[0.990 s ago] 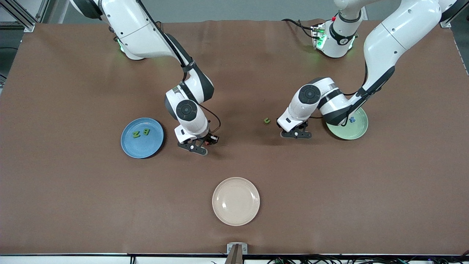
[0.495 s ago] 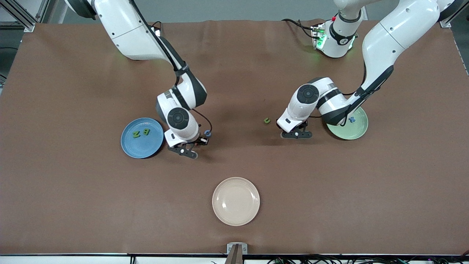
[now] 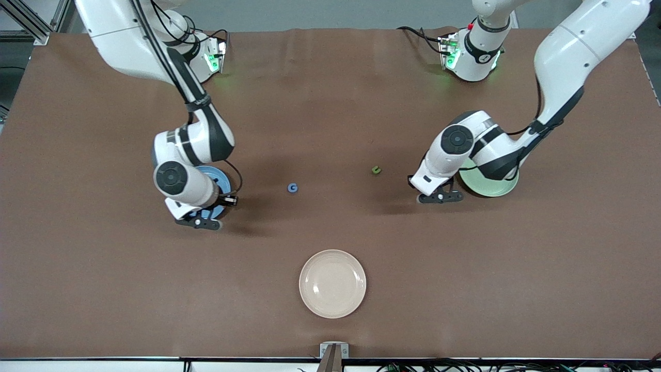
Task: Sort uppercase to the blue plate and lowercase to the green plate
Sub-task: 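Place p on the green plate while the right gripper places q on blue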
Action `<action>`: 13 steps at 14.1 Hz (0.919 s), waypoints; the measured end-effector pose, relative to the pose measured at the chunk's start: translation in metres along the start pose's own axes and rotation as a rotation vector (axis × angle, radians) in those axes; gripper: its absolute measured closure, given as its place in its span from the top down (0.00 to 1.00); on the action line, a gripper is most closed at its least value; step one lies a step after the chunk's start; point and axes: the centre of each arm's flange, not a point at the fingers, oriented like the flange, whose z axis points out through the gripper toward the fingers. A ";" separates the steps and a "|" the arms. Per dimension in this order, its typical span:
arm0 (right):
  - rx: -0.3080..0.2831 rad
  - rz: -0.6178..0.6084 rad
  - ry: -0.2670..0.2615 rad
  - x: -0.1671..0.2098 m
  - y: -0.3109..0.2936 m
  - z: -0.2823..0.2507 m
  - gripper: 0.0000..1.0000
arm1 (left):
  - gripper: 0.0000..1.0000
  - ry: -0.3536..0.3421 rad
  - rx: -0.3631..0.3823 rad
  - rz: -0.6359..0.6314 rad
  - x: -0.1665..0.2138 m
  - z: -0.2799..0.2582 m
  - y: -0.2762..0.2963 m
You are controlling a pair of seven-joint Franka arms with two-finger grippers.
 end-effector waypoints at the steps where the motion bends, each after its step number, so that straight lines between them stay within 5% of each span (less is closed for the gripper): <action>1: 0.000 -0.009 -0.012 0.001 0.017 0.004 0.37 | 0.35 -0.004 0.002 0.006 0.004 -0.012 -0.014; 8: -0.014 -0.002 -0.070 -0.015 0.045 0.036 0.37 | 0.35 -0.066 -0.017 0.093 -0.003 -0.011 -0.115; 13: -0.010 0.020 -0.079 -0.011 0.057 0.031 0.81 | 0.35 -0.081 0.009 0.150 -0.014 0.007 -0.160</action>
